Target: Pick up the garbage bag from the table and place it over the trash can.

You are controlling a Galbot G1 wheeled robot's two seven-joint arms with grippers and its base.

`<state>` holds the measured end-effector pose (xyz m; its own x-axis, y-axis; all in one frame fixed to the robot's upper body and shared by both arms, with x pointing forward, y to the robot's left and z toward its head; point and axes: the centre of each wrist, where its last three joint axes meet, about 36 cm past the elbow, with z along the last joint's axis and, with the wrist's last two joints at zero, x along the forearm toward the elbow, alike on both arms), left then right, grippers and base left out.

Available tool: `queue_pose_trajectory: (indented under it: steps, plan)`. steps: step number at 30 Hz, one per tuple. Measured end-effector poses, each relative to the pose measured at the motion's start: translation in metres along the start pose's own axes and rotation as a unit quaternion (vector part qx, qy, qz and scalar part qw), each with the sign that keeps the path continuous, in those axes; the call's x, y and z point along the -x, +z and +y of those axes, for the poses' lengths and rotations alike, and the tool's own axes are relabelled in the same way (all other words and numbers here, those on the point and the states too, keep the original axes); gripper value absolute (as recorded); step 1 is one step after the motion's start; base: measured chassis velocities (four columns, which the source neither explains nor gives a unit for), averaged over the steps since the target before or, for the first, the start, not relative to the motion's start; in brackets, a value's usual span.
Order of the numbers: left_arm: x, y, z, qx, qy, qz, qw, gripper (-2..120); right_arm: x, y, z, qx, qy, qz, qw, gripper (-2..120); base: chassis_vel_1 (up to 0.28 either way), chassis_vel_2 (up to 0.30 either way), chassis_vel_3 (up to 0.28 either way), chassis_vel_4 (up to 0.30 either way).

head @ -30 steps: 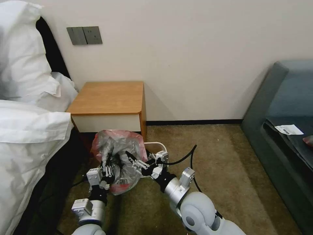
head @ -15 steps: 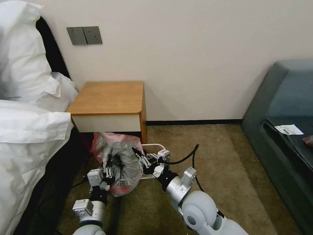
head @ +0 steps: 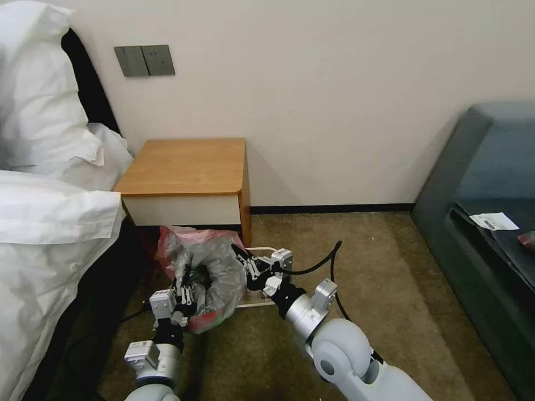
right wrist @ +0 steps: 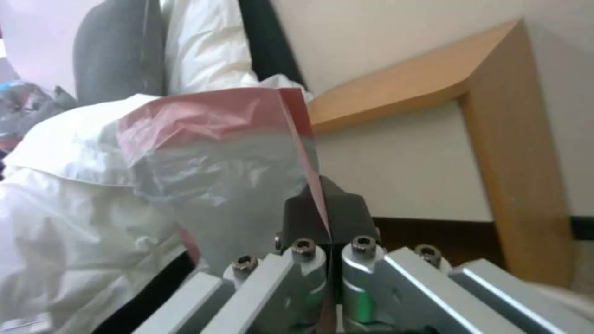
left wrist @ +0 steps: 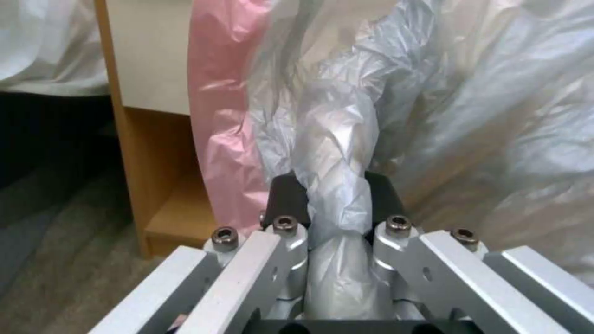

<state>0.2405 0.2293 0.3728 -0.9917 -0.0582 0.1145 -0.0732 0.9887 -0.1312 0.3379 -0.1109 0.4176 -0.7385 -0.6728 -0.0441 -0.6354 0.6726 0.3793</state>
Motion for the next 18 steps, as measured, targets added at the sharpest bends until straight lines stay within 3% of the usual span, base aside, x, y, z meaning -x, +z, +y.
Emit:
queue_pose_trajectory:
  steps: [10,18]
  plan:
    - [-0.005,-0.003,0.004,0.0,0.004,-0.004,1.0,9,-0.012,-0.008,-0.022,-0.029,0.021,-0.012,0.999,0,0.0,0.0,0.0,0.0]
    - [-0.01,-0.017,0.009,-0.029,0.014,-0.017,0.9993,9,-0.028,-0.013,-0.04,-0.054,0.042,-0.015,0.998,0,0.0,0.0,0.0,0.0]
